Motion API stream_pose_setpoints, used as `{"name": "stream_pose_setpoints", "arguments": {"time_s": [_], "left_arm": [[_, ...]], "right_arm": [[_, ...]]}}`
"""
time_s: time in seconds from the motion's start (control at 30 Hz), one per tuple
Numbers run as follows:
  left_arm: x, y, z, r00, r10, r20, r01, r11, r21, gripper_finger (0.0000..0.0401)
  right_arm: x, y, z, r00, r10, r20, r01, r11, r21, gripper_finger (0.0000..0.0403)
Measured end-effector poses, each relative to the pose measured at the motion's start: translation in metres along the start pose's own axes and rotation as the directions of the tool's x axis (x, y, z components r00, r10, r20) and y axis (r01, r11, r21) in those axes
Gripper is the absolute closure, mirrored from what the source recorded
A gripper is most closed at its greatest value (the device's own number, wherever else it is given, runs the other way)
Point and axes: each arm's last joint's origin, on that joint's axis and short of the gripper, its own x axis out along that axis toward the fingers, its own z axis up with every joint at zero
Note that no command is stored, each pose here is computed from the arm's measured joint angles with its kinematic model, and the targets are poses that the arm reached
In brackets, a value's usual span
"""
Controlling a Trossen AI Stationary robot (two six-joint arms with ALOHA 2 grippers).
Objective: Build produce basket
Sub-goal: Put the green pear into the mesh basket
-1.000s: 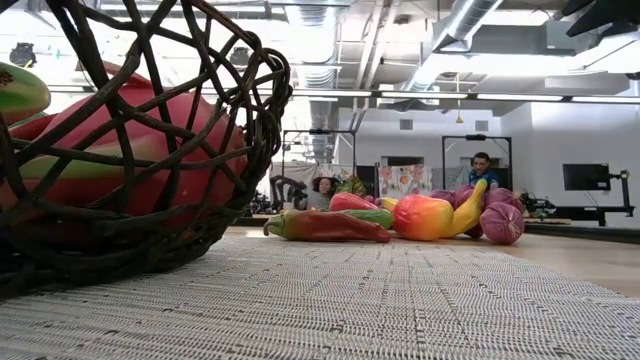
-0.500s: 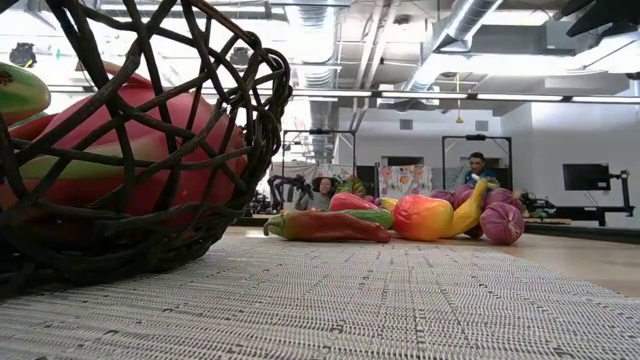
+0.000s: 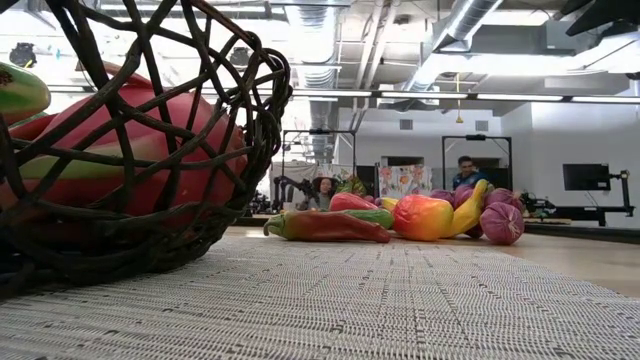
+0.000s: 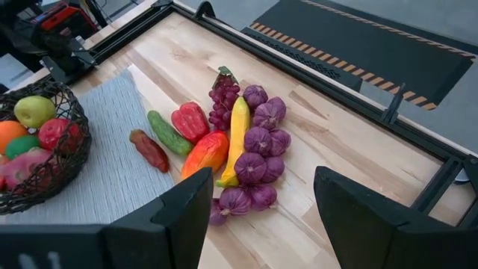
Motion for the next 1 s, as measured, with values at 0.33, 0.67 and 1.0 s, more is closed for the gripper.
{"name": "stream_pose_setpoints", "arguments": {"time_s": [0.33, 0.67, 1.0], "left_arm": [[0.003, 0.001, -0.006, 0.999, 0.042, -0.006, -0.042, 0.999, 0.032, 0.0085], [0.011, 0.014, -0.033, 1.0, 0.006, 0.019, -0.006, 1.0, -0.002, 0.0085], [0.021, 0.033, -0.05, 0.996, -0.085, 0.038, 0.083, 0.996, 0.037, 0.0085]], "right_arm": [[0.0, 0.0, 0.0, 1.0, 0.0, 0.0, 0.0, 1.0, 0.0, 0.0148], [0.0, 0.0, 0.0, 1.0, 0.0, 0.0, 0.0, 1.0, -0.001, 0.0148], [0.0, 0.0, 0.0, 1.0, -0.007, 0.008, 0.007, 1.0, -0.002, 0.0148]]}}
